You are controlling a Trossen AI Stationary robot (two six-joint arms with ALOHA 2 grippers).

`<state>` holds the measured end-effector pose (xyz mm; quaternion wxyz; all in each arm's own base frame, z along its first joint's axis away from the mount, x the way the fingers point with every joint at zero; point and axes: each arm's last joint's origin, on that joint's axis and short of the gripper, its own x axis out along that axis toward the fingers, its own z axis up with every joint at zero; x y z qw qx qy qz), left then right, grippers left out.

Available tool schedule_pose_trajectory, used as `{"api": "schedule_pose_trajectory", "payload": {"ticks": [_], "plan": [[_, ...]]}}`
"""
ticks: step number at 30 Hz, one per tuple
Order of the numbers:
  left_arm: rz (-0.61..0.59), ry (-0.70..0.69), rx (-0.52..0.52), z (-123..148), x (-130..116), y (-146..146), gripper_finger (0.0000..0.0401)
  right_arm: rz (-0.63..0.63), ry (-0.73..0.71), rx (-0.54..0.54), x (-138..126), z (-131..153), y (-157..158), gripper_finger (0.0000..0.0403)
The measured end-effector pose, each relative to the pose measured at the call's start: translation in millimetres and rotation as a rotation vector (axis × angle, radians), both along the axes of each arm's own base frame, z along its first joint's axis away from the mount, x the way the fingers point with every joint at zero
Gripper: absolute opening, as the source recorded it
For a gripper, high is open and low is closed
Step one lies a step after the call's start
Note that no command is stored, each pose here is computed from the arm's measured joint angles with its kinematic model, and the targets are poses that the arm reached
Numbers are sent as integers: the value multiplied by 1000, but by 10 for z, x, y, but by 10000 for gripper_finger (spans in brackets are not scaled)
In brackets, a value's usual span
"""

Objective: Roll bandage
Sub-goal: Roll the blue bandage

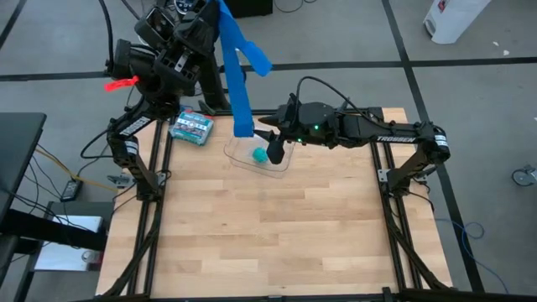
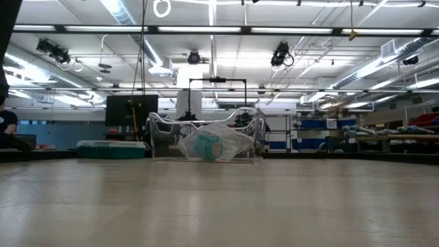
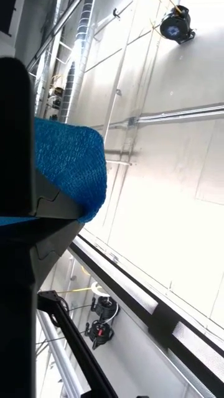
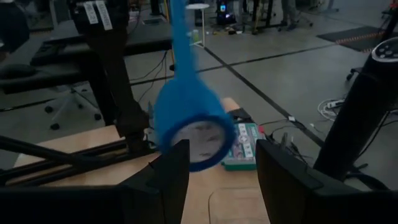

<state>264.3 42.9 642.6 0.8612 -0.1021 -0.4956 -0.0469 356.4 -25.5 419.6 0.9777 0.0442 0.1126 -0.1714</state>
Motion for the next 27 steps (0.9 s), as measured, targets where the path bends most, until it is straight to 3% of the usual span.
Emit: {"api": "schedule_pose_trajectory", "payload": {"ticks": [27], "plan": [[15, -43, 19, 6, -1, -20, 6, 130, -29, -26, 21, 36, 42, 164]]}}
